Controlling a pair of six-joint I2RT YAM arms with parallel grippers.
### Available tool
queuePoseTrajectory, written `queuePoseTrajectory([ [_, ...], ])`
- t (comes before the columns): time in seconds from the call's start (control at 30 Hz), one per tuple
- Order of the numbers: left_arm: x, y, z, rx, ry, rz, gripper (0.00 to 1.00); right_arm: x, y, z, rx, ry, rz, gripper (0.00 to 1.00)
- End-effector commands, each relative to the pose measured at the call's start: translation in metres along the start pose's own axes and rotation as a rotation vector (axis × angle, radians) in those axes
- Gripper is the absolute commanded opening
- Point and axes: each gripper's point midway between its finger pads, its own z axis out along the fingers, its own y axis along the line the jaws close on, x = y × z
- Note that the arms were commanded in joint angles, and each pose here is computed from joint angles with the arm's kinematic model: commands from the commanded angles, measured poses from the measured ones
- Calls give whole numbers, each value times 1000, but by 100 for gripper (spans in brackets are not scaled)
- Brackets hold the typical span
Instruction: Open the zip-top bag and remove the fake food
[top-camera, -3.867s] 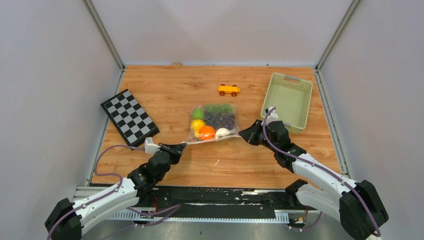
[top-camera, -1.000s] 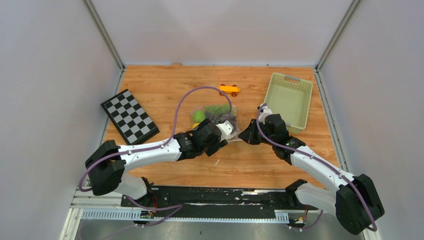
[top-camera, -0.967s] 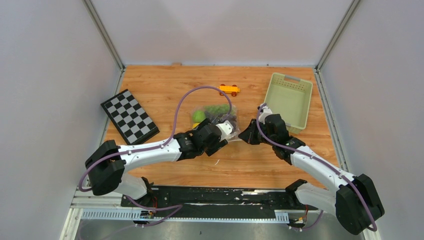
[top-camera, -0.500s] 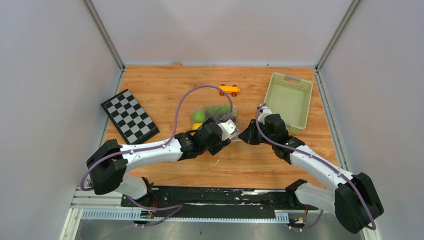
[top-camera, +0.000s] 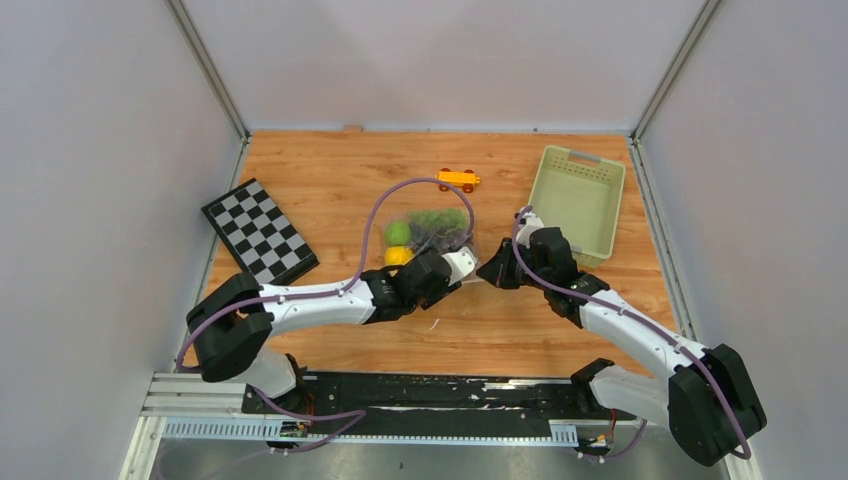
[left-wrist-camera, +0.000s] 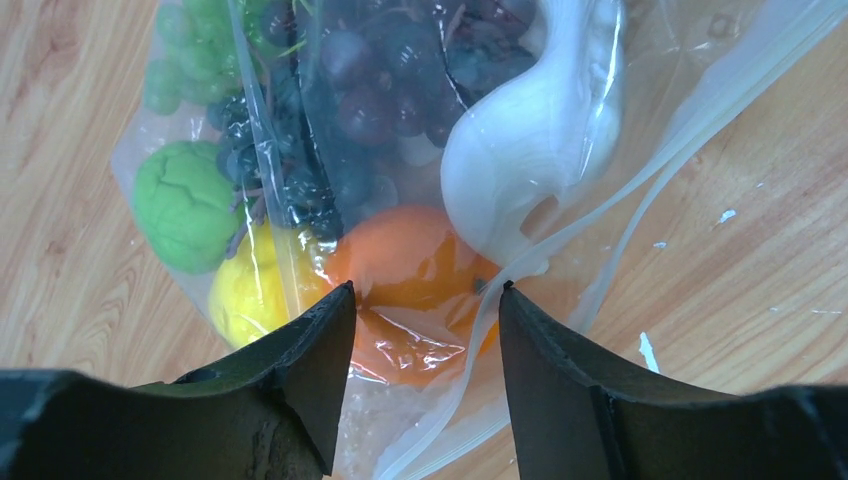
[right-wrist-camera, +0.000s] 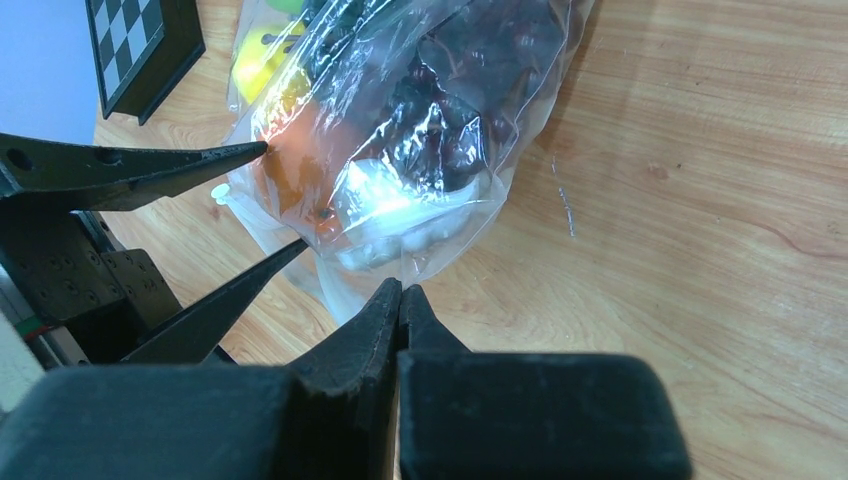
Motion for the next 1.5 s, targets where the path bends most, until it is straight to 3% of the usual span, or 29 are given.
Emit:
queuePoseTrajectory([
  [0.0, 3, 10, 0, -77, -12, 13, 60, -16, 12, -2, -54, -56, -17, 0],
  [0.3, 19, 23, -6, -152, 10, 12, 57, -20, 9, -2, -50, -64, -9, 0],
  [0.57, 22, 25, -16, -146, 7, -14, 31, -26, 7, -2, -47, -76, -4, 0],
  [0.7, 8, 31, -28, -142, -23, -35, 21, -33, 8, 2, -44, -75, -11, 0],
  [0.87, -16, 42, -46, -144, -33, -37, 0, -50, 10, 11, -36, -78, -32, 0],
  [1.17, -52, 69, -60, -186, 70, 4, 0, -106, 19, 40, -14, -65, -137, 0],
  [1.33, -71, 84, -49, -190, 128, -46, 0, -136, 22, 46, 18, -71, -204, 9],
  [1.47, -78, 78, -38, -153, 132, -89, 0, -143, 14, 31, 89, -104, -236, 34],
])
